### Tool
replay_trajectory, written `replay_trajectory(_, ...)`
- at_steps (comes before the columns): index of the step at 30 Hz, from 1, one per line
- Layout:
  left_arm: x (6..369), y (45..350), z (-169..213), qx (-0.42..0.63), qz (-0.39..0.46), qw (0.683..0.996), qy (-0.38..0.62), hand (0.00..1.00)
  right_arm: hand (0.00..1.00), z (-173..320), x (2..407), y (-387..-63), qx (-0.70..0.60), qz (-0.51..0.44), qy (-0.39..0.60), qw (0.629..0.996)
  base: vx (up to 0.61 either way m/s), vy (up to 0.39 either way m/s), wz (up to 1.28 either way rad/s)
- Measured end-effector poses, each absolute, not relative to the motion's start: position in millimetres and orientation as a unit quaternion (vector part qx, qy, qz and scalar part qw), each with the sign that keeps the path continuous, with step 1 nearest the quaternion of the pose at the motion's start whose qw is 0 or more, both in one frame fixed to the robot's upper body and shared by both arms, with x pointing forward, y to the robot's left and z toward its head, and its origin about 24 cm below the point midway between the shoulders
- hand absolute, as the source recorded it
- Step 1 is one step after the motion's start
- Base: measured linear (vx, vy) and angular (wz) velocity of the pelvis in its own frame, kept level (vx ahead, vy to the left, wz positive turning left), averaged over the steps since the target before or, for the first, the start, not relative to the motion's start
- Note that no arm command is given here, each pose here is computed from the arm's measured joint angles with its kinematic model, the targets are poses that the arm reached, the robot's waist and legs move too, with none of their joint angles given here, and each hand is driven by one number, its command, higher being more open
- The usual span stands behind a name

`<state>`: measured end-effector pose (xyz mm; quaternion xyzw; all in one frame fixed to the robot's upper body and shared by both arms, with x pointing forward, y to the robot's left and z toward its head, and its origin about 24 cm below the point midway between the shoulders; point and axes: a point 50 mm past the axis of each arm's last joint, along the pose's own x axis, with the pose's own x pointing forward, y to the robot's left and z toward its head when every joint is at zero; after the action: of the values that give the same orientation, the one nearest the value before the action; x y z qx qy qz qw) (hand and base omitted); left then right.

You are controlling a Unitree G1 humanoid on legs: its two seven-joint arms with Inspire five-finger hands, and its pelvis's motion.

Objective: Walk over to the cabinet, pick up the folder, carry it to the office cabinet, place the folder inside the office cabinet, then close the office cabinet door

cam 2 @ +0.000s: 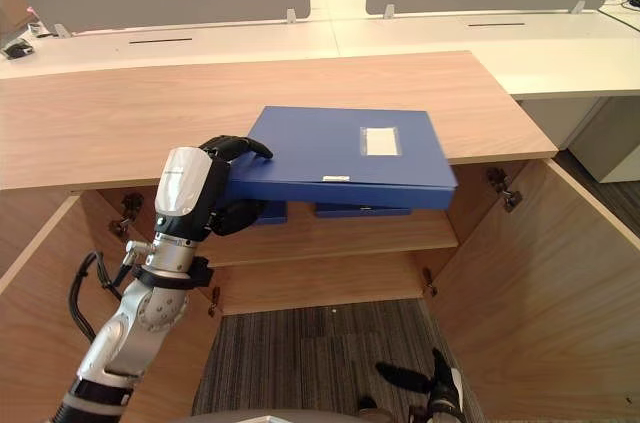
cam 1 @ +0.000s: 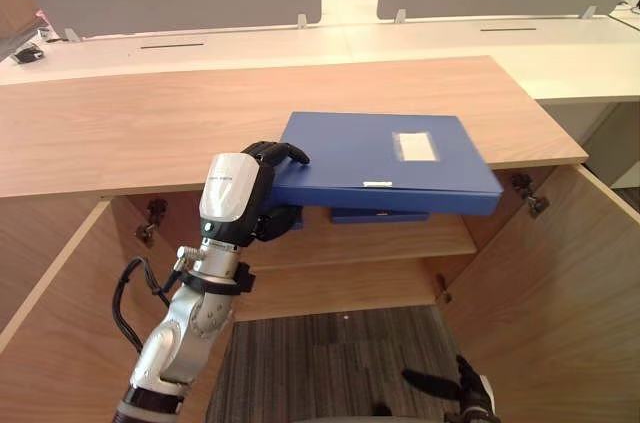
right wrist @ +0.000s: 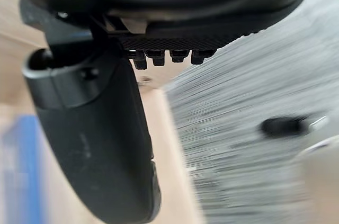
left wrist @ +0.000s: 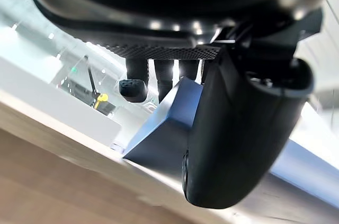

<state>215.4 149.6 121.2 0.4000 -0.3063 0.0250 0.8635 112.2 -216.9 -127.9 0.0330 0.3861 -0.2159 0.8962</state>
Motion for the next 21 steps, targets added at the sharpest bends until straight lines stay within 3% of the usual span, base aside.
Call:
replay_trajectory(5,194,144,135,0.286,0.03,0.901,-0.326,0.0,1.0,-82,144,-212,0.126,-0.238,0.23,0.935,-0.02,-0.022,-0.07)
replay_trajectory(10,165,159,149,0.131,0.053,0.934,-0.329,0.0,1.0,0,162,-221,0.179,-0.212,0.018,0.961,-0.03,-0.01,-0.17)
replay_trajectory(16,159,170,138,-0.079,0.004,0.957,-0.281,0.0,1.0,69,171,-221,0.228,-0.128,-0.146,0.954,-0.03,-0.017,-0.08)
replay_trajectory(21,161,162,132,-0.122,-0.041,0.957,-0.261,0.0,1.0,104,200,-200,0.263,-0.027,-0.223,0.938,-0.01,-0.011,0.01)
